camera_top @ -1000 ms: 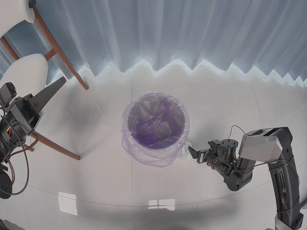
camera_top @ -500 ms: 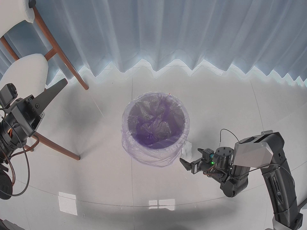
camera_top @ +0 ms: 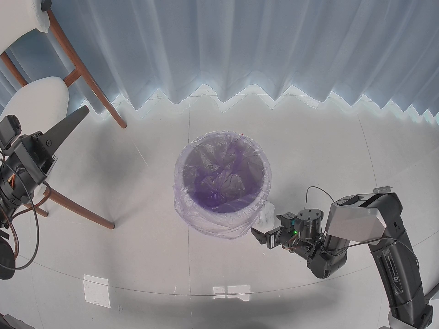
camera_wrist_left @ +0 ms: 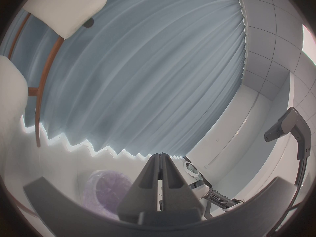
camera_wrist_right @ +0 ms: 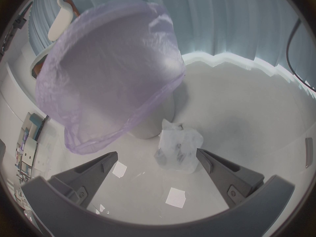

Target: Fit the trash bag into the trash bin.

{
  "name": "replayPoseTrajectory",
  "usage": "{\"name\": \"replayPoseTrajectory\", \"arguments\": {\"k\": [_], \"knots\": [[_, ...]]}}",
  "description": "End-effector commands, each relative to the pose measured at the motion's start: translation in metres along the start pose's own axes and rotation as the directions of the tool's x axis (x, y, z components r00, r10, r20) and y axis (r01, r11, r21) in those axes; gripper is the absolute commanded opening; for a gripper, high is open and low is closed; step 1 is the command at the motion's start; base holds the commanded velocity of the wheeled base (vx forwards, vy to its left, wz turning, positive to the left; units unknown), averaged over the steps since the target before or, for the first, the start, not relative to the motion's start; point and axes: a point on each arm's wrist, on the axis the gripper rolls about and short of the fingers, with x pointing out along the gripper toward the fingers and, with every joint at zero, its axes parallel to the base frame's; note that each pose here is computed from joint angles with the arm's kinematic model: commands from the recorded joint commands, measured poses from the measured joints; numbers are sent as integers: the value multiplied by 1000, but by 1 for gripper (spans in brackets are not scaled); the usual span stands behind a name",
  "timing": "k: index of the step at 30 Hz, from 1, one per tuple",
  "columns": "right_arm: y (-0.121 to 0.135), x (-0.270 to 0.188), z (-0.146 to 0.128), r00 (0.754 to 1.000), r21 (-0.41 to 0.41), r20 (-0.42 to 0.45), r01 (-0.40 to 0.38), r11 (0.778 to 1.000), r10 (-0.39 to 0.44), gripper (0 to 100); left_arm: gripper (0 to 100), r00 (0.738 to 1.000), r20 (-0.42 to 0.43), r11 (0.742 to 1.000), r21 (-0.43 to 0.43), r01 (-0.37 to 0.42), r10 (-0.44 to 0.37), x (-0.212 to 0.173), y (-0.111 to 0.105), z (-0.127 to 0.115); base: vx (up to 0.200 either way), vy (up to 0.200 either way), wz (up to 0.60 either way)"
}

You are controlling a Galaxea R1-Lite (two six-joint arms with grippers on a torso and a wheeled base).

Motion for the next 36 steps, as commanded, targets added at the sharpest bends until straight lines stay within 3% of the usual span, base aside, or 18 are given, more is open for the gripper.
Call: {"name": "replayPoseTrajectory", "arguments": {"k": [1,18,24,27,36], "knots": [[1,3,4,1000,1,-3,0,1000,0,100,0,1000,13,1000,12,-28,28,0,6,5,0,0,0],[2,10,8,1000,10,-15,0,1000,0,100,0,998,22,999,9,-52,51,2,12,8,0,0,0],[3,11,10,1000,10,-8,-2,1000,3,100,0,1000,9,998,-62,-24,24,2,10,7,-100,0,0],[3,11,10,1000,16,-9,-2,1000,3,100,0,1000,15,999,-49,-19,20,2,9,8,-200,0,0],[1,15,13,1000,19,-11,-1,1000,1,100,0,999,28,999,-35,-19,20,2,10,10,0,0,0]]}}
